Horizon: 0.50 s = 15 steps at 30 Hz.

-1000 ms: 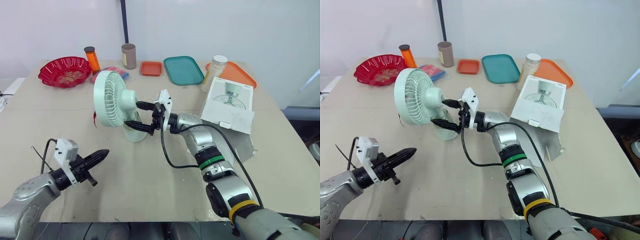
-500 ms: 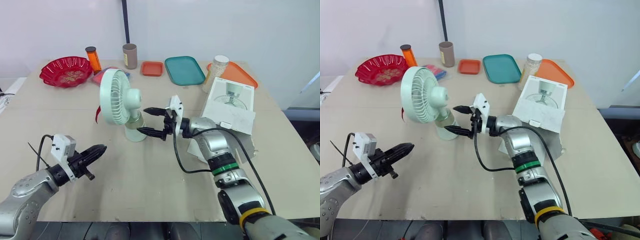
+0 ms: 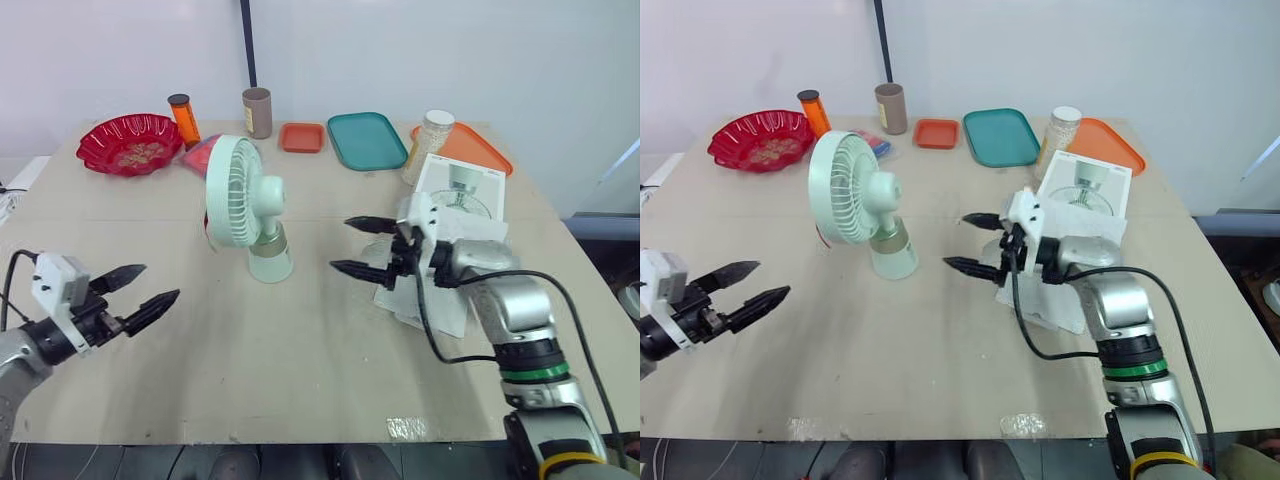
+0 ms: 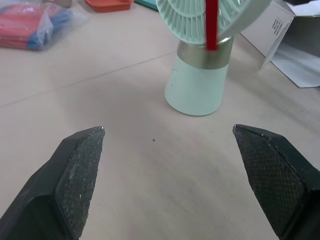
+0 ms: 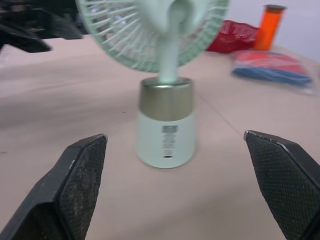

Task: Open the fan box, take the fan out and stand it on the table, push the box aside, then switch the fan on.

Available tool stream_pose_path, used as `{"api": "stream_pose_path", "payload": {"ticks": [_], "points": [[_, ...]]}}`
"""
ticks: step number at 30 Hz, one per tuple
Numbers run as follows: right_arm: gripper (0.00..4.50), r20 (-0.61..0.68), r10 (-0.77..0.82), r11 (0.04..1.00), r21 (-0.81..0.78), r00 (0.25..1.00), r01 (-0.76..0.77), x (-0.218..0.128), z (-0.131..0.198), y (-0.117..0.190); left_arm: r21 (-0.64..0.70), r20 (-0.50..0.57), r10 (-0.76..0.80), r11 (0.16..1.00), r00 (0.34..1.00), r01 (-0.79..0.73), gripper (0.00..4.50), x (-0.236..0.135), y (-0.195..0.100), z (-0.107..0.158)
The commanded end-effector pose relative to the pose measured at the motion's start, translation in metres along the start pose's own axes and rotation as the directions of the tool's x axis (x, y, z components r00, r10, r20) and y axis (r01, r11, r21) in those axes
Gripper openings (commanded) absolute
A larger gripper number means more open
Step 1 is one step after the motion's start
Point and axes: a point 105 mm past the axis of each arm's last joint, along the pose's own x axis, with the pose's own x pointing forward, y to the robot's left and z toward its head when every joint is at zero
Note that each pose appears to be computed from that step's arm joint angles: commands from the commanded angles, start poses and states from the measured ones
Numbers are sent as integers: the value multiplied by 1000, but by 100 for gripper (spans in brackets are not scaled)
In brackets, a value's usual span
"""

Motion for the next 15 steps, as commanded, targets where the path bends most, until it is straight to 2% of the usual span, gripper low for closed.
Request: {"api": "stream_pose_path", "payload": {"ticks": [1, 5, 9, 15], "points": [[450, -3, -43, 999, -28, 999, 43, -12, 12, 1, 84, 17, 52, 995, 999, -53, 445, -4, 10, 11], [450, -64, -43, 999, 19, 997, 44, -24, -1, 11, 91, -53, 101, 991, 994, -96, 445, -5, 14, -4], [450, -79, -76, 997, 18, 994, 77, -22, -7, 4, 40, -52, 88, 995, 995, -86, 445, -6, 11, -9], [450, -87, -77, 997, 15, 993, 78, -19, -13, 1, 65, -53, 99, 993, 994, -95, 445, -7, 14, -11]]}}
